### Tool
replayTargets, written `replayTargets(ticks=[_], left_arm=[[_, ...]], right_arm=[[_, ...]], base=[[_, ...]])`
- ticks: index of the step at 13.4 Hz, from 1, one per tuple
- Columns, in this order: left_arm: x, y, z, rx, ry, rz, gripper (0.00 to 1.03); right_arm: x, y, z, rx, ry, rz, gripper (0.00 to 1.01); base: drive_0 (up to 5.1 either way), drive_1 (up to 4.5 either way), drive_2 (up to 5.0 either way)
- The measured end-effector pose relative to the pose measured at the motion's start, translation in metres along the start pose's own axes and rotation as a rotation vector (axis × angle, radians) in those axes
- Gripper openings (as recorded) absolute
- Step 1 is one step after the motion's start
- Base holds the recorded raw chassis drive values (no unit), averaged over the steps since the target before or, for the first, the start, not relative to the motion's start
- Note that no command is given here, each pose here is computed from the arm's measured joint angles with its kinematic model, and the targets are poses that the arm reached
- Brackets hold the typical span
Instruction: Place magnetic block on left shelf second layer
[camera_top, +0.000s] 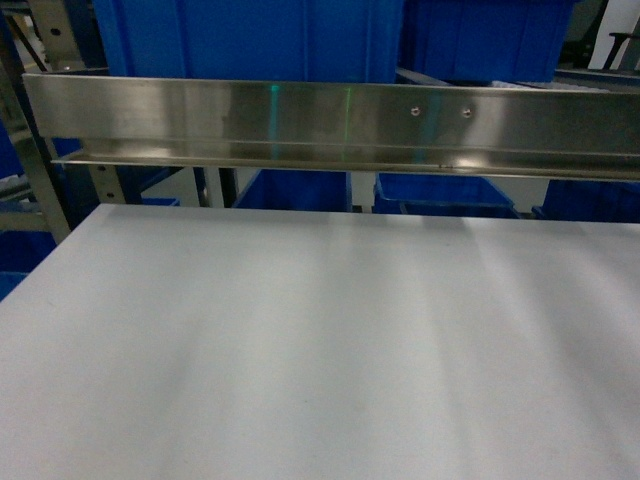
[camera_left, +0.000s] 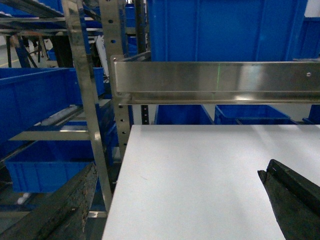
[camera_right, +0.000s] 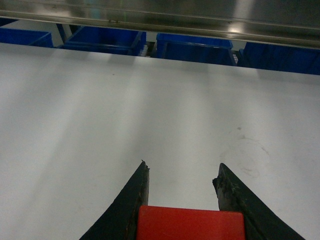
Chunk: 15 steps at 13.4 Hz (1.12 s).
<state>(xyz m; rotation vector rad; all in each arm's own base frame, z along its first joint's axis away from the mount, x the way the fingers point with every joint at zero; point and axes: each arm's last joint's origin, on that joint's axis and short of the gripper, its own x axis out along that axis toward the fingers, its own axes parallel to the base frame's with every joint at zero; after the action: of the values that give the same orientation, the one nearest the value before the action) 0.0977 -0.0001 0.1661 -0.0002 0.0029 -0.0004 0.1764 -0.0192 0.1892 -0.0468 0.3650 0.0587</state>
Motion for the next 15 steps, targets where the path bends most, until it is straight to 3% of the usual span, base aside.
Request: replayTargets(ticks=[15], left_arm=[[0.0000, 0.0000, -0.0001, 0.000, 0.001, 0.000, 0.98]], right_arm=[[-0.0001, 0.0000, 0.0000, 0.000, 0.000, 0.000, 0.33]], base=[[-5.0, 2.44, 2.4]])
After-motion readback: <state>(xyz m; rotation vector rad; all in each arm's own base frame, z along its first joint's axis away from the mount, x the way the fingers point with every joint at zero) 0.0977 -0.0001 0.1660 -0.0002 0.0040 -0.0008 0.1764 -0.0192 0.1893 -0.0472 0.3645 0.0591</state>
